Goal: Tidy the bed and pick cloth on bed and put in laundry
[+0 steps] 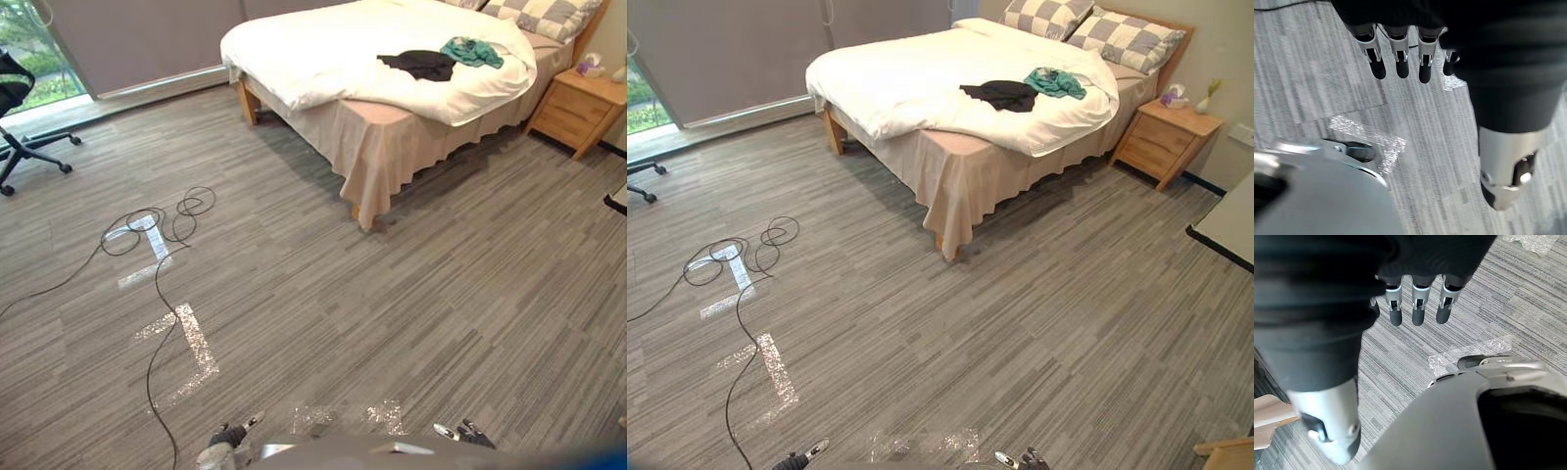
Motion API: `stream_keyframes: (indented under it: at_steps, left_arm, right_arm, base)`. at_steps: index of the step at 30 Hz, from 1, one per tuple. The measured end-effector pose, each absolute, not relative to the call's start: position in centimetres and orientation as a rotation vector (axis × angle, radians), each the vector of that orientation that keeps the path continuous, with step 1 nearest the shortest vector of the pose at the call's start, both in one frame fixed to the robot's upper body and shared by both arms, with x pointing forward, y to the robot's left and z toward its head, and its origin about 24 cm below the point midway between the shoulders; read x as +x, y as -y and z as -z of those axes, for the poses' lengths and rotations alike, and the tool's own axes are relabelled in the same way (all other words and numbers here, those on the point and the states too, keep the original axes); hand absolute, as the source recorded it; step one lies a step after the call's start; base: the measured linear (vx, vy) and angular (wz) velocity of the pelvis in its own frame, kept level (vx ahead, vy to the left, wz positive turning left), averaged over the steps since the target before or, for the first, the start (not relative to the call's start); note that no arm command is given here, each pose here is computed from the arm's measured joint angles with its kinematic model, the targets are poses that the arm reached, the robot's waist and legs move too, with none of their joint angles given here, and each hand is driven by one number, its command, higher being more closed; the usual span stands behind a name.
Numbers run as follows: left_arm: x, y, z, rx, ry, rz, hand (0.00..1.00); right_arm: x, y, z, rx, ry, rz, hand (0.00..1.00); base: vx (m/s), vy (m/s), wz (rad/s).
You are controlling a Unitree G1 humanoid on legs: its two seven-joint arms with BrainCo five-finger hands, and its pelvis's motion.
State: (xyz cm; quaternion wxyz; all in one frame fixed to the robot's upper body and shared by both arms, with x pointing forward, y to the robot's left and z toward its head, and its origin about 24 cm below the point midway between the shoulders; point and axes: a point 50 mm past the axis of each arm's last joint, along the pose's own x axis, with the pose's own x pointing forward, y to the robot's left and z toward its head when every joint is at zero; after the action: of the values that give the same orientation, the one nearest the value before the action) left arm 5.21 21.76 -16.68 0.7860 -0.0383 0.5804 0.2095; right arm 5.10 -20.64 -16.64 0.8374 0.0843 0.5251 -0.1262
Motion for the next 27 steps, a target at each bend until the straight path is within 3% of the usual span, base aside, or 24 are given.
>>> stream_keyframes:
  at_steps: [10, 16, 27]
  left_arm:
    - [4.7, -22.4, 16.6, 0.040, -1.273, -0.306, 0.00]
    - [7.5, -21.5, 16.5, 0.089, -1.223, -0.200, 0.00]
    - [7.4, -20.8, 16.1, -0.020, -1.083, -0.322, 0.00]
  right_arm:
    - [6.2, 20.6, 16.4, 0.236, -1.042, 0.362, 0.00]
    - [7.5, 21.2, 16.1, 0.253, -1.003, 0.381, 0.00]
    - [7.4, 23.0, 15.7, 0.127, -1.007, 0.283, 0.00]
  base:
    - [-0.07, -0.027, -0.50]
    - [0.07, -0.135, -0.77]
    - [0.26, -0.068, -0.78]
